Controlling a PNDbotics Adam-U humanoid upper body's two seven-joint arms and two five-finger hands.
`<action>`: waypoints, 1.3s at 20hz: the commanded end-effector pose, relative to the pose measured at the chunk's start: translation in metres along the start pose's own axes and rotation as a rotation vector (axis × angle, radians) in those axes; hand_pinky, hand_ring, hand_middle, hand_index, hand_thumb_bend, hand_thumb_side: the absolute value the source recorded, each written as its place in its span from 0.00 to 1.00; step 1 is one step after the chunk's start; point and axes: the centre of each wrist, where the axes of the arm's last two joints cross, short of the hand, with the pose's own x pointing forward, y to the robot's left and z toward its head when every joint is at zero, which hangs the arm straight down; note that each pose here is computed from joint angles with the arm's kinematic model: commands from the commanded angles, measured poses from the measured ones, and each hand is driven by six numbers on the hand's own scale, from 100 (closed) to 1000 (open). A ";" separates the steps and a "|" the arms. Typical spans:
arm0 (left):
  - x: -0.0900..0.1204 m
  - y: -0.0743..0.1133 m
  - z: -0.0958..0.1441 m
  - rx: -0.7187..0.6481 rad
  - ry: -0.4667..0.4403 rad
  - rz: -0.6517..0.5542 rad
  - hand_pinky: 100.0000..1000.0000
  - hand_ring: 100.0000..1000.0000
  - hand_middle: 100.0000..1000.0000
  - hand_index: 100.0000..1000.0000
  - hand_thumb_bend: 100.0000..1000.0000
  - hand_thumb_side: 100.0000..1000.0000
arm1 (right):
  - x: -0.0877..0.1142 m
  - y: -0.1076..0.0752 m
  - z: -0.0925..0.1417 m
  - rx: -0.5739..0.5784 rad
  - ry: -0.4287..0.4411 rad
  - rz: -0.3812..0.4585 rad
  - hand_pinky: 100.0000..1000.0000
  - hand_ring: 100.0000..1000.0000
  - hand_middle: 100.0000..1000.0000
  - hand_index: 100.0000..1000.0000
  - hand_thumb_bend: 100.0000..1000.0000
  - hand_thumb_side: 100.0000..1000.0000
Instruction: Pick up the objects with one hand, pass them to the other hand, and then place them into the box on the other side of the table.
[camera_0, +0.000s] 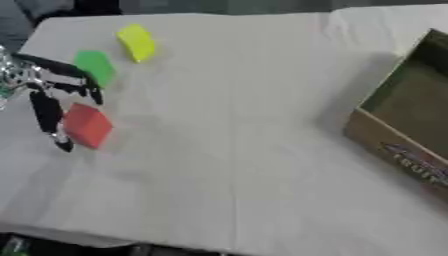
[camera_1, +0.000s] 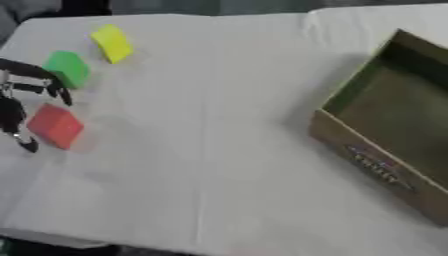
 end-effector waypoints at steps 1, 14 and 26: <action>-0.013 0.008 0.007 0.029 0.040 -0.007 0.87 0.90 0.85 0.84 0.74 0.00 | 0.008 -0.005 -0.001 0.006 -0.012 0.038 1.00 0.82 1.00 0.96 0.00 0.76; -0.021 0.001 0.000 0.033 0.051 -0.055 0.84 0.87 0.81 0.80 0.75 0.00 | 0.007 -0.004 -0.001 0.013 -0.010 0.042 1.00 0.83 1.00 0.96 0.00 0.76; -0.026 -0.006 -0.009 0.136 0.039 -0.092 0.75 0.80 0.73 0.77 0.64 0.00 | 0.007 -0.004 -0.002 0.016 -0.010 0.041 1.00 0.83 1.00 0.96 0.00 0.76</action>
